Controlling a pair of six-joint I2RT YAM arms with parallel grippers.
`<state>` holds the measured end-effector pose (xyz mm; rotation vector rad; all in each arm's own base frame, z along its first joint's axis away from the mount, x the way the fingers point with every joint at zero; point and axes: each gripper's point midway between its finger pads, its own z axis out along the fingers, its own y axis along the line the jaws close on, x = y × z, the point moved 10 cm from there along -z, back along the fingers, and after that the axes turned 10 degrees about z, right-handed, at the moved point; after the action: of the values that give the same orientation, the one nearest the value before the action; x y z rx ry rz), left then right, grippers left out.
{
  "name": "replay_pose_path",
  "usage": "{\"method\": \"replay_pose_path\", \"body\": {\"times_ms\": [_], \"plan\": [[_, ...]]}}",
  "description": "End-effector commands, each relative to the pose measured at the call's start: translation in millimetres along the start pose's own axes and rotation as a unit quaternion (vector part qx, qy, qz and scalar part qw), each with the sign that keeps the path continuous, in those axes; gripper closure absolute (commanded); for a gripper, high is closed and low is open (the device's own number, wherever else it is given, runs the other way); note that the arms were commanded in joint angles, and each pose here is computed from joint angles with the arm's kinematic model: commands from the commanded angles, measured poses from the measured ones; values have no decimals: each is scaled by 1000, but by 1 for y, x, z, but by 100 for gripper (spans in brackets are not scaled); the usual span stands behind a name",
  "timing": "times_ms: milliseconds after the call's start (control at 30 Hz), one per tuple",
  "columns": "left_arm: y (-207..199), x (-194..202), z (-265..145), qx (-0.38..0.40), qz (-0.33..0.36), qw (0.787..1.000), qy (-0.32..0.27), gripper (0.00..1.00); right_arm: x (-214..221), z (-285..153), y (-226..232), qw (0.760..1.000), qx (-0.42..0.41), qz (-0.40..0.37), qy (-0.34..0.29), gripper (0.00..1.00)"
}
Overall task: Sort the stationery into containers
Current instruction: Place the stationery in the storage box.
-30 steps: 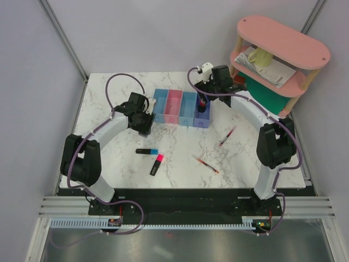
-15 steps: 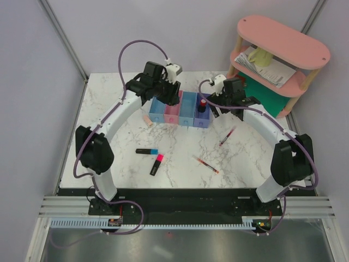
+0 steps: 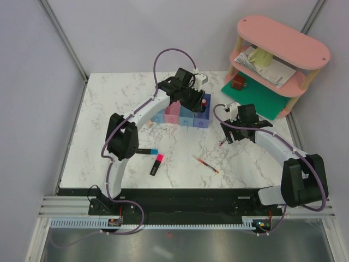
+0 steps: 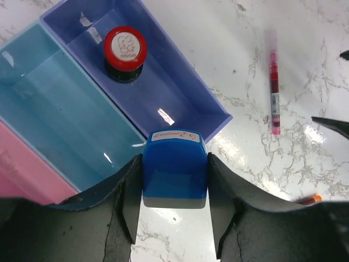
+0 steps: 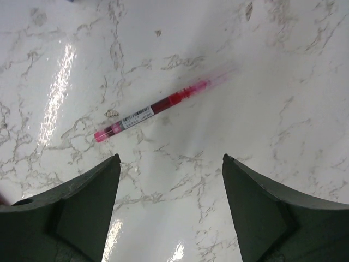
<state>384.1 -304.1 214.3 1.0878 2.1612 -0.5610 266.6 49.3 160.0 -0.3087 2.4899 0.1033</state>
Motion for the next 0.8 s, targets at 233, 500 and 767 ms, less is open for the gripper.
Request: {"method": "replay_pose_path", "body": {"times_ms": [233, 500, 767], "plan": [[-16, -31, 34, 15, 7, 999, -46, 60, 7, 18, 8, 998, -56, 25, 29, 21], [-11, -17, 62, 1, 13, 999, -29, 60, 0, 32, 7, 997, -62, 28, 40, 24], [-4, -9, 74, -26, 23, 999, -29, 59, -4, 41, 7, 995, -73, 46, 40, 26]]}}
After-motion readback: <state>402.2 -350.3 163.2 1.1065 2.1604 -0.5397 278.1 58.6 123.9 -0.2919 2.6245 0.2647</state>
